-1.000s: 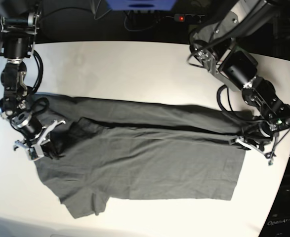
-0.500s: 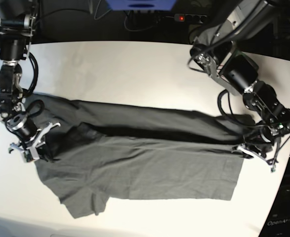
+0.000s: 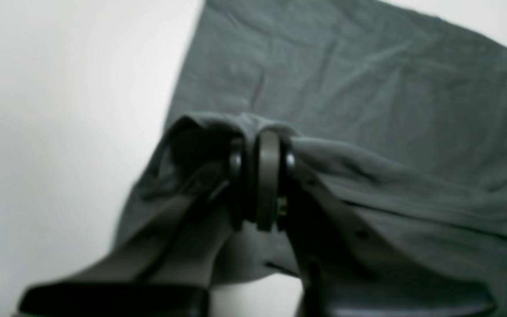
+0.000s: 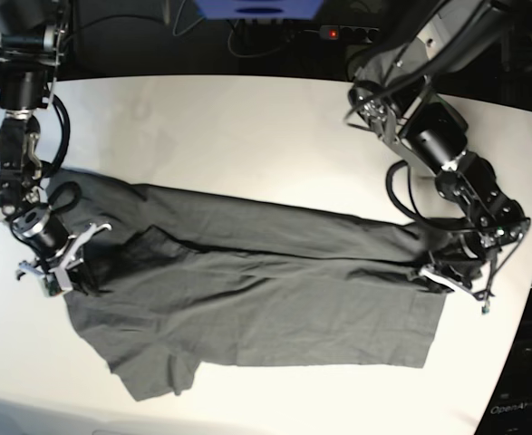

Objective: Fold the T-shirt properly
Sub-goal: 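Pull the folded edge further across the shirt with both grippers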

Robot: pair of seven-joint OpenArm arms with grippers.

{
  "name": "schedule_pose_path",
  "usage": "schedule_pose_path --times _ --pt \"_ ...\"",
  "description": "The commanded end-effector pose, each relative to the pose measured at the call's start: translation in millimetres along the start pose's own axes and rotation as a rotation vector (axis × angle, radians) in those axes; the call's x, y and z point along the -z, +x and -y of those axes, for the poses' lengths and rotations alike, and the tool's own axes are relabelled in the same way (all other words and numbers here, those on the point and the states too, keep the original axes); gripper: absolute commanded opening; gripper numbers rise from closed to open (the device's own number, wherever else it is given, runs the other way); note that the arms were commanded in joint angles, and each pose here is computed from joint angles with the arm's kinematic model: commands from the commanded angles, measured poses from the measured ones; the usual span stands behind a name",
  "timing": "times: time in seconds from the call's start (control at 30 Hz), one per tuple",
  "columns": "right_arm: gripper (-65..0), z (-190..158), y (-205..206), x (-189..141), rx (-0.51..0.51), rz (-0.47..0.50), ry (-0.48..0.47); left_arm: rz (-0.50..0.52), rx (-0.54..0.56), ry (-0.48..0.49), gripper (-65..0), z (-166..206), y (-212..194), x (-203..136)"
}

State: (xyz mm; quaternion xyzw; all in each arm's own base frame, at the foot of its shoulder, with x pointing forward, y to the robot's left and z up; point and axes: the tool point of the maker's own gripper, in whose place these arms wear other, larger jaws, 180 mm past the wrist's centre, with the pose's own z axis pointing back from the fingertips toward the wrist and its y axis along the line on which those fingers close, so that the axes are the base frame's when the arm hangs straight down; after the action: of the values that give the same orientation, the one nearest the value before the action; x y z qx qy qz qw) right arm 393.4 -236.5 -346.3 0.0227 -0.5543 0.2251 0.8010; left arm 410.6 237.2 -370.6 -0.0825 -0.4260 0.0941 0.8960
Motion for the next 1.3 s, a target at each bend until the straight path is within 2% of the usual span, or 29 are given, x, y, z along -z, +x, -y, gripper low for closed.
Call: schedule_pose_path --times 0.0,0.17,0.33,0.93,1.0,1.17,1.27 --pt "-64.7 13 20 -1 -0.017 0.06 -0.02 0.09 0.005 -0.013 -61.8 3 30 -1" --pt "-64.7 12 19 -1 -0.017 0.058 -0.019 0.108 0.009 -0.012 -61.8 -1 27 2" --pt "-64.7 12 20 -2 -0.016 0.06 -0.02 0.114 0.066 -0.004 -61.8 -8 33 -1" --pt "-64.7 9 13 -3 -0.012 0.047 -0.013 0.102 0.07 0.012 -61.0 -17 27 -3" --pt "-64.7 7 8 -5 -0.009 0.038 -0.011 0.102 0.069 0.014 -55.7 -18 26 -4" --pt "-64.7 6 8 -5 -0.01 0.037 -0.009 0.109 0.07 0.02 -28.0 -19 28 -6" --pt "-64.7 6 7 -5 -0.009 0.036 -0.009 0.108 0.07 0.02 -15.4 -19 27 -6"
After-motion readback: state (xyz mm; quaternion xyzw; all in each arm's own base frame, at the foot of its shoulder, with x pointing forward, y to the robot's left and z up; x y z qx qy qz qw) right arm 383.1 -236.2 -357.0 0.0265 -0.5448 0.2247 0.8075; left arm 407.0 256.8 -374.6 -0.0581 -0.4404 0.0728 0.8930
